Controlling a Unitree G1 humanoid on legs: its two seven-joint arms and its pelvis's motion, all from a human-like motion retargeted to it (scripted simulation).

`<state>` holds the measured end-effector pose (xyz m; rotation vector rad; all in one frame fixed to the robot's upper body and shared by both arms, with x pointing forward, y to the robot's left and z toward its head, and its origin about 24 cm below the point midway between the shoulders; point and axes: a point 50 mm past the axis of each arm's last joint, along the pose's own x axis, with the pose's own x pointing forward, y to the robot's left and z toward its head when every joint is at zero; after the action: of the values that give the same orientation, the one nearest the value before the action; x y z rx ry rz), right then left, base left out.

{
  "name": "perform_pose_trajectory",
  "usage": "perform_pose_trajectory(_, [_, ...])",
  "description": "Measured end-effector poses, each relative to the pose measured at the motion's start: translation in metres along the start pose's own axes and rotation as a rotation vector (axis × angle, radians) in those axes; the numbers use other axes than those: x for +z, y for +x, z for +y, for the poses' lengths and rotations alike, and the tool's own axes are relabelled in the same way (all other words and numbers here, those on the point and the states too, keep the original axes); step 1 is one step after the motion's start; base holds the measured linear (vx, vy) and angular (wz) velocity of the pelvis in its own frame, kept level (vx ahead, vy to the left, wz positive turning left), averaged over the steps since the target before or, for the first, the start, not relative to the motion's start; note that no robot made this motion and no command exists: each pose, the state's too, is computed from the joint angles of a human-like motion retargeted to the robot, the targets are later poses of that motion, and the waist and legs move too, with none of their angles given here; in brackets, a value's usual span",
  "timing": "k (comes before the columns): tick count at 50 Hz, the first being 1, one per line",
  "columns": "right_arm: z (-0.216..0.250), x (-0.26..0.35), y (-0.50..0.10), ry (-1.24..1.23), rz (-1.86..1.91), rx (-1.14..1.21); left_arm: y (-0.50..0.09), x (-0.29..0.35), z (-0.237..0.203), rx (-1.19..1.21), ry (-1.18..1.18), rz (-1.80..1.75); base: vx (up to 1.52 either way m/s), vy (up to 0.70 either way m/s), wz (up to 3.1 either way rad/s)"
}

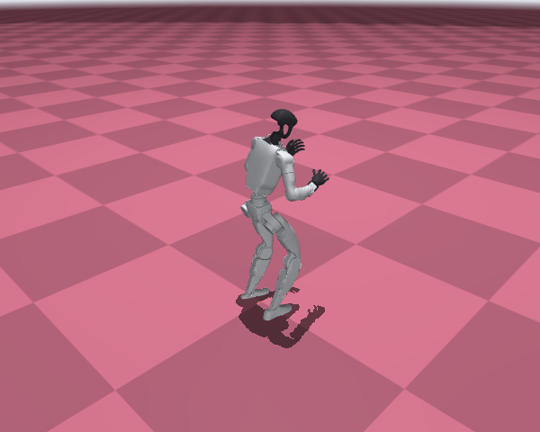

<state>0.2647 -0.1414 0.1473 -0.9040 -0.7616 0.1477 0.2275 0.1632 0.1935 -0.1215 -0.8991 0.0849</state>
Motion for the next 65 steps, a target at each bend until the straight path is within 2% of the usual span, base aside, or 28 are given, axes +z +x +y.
perform_pose_trajectory(13, [0.008,0.006,0.017,0.034,-0.044,0.056,0.018,0.026,-0.015,-0.103,-0.07,-0.127,-0.21,0.12,-0.08])
perform_pose_trajectory(27, [0.005,-0.011,0.016,0.066,0.019,0.087,0.043,0.052,-0.01,0.067,-0.078,-0.348,-0.29,0.0,0.1])
perform_pose_trajectory(34, [-0.002,0.003,0.028,0.087,-0.075,0.128,0.043,0.033,-0.007,0.12,-0.084,-0.257,-0.5,-0.04,0.29])
perform_pose_trajectory(42, [-0.015,0.032,0.036,0.079,-0.249,0.179,0.03,0.011,-0.012,0.018,-0.114,-0.116,-0.47,0.02,0.24])
perform_pose_trajectory(50, [-0.013,0.03,0.022,0.133,-0.193,0.204,0.007,-0.006,-0.014,-0.124,-0.076,0.033,-0.27,0.05,-0.01])
perform_pose_trajectory(65, [0.0,0.019,0.01,0.202,-0.103,0.178,-0.004,-0.028,-0.016,-0.206,-0.1,0.17,-0.2,0.08,0.32])
